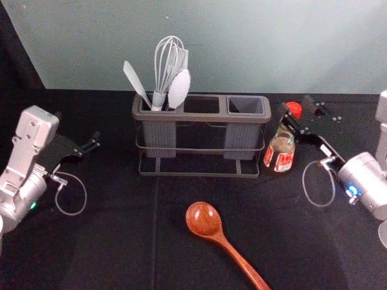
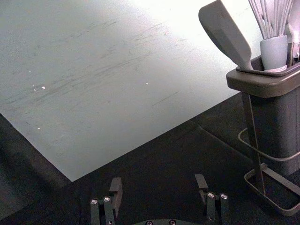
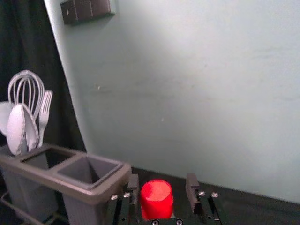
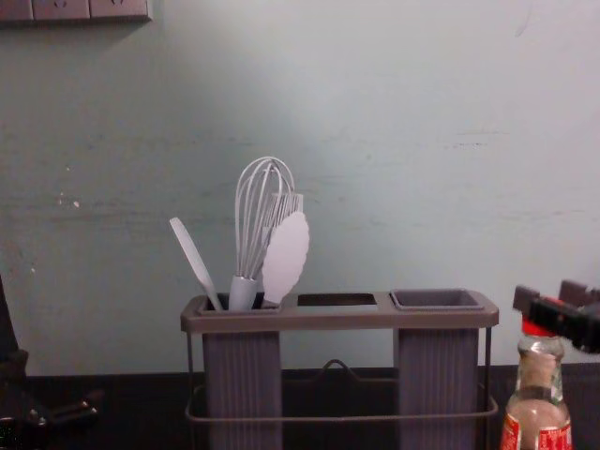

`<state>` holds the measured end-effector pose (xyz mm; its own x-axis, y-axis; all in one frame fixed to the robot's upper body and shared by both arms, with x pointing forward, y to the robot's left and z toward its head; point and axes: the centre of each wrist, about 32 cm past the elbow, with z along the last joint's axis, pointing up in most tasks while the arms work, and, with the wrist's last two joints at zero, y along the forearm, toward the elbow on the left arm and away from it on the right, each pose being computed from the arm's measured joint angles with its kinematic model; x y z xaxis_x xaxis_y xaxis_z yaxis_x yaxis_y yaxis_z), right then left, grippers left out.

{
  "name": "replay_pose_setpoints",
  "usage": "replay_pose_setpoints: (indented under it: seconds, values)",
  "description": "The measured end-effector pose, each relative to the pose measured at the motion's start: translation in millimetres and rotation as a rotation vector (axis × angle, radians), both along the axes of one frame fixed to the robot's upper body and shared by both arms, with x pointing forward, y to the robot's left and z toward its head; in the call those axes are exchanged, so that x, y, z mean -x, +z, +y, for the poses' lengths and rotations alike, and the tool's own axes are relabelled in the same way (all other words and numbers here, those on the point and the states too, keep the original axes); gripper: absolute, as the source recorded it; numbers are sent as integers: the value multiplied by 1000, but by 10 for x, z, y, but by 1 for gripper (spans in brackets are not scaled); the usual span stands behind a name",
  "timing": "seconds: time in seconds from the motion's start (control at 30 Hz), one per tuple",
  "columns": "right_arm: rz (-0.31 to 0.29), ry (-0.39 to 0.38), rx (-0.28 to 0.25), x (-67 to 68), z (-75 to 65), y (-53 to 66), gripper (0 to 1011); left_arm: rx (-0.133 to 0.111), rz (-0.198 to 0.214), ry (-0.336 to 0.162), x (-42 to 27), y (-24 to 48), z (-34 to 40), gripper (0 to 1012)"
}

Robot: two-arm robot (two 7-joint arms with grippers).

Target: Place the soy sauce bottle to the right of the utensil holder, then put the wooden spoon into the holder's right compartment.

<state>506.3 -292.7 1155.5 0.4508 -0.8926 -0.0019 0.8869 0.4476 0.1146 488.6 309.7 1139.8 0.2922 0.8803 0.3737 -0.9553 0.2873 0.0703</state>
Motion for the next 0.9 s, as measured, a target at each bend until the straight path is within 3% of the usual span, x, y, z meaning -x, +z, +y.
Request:
replay_pose_setpoints:
  seconds: [0.27, 0.47, 0.7, 0.9]
  values:
    - [-67, -33, -10, 68, -64, 175, 873, 0, 0, 0, 0, 0, 0, 1011]
    - [-85, -27, 7, 179, -73, 295, 1002, 0, 0, 0, 0, 0, 0, 1011]
    - [-77, 3, 42, 338, -8, 359, 1003, 0, 0, 0, 0, 0, 0, 1011]
    - [-66, 33, 83, 533, 149, 377, 1003, 0, 0, 0, 0, 0, 0, 1011]
